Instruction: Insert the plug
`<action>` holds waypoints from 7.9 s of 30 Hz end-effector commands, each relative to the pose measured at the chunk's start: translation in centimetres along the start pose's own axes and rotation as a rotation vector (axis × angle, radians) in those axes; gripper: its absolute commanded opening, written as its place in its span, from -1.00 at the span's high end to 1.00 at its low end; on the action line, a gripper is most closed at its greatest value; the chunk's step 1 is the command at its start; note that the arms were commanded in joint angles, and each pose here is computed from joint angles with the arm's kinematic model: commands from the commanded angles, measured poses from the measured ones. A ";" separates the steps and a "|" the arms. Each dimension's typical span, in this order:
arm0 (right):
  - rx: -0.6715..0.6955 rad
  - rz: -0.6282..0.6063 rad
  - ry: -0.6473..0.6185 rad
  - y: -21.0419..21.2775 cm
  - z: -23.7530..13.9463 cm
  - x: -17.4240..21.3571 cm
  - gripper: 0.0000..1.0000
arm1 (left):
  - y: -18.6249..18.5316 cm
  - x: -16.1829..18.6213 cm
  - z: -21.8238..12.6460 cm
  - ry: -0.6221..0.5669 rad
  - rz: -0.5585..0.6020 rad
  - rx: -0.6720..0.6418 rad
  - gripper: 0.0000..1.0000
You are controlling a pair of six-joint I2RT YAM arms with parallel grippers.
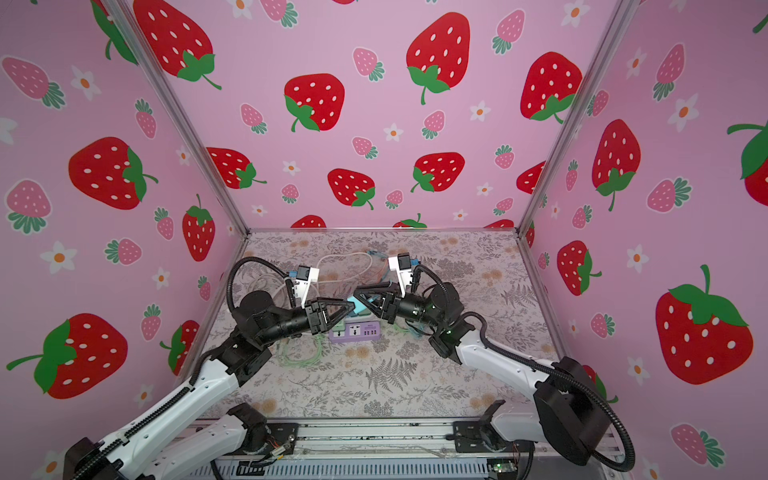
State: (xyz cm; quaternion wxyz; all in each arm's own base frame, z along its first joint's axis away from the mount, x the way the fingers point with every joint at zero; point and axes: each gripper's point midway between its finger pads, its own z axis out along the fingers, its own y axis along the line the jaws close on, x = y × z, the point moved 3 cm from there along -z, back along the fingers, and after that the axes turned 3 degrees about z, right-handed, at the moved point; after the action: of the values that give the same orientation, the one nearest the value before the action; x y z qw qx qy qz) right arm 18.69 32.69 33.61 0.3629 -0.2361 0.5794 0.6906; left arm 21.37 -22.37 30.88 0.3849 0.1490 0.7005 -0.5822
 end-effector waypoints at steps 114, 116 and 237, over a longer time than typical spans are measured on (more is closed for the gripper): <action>0.305 -0.563 0.836 -15.5 0.3 9.9 0.98 | 15.9 9.2 -7.0 0.162 -0.103 -0.858 0.28; 0.315 -0.565 0.853 -16.3 0.4 10.2 0.98 | 16.4 9.4 -6.8 0.171 -0.105 -0.867 0.32; 0.290 -0.537 1.173 -22.2 -2.8 20.4 0.91 | 15.1 8.0 -7.6 0.150 -0.140 -0.802 -0.11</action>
State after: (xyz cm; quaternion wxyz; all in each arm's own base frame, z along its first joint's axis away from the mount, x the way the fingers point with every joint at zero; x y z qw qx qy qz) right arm 25.53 38.99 9.47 0.2884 -0.6559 0.6405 0.2765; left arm 23.09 -13.59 13.24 0.3026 -0.0172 0.9088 -0.2868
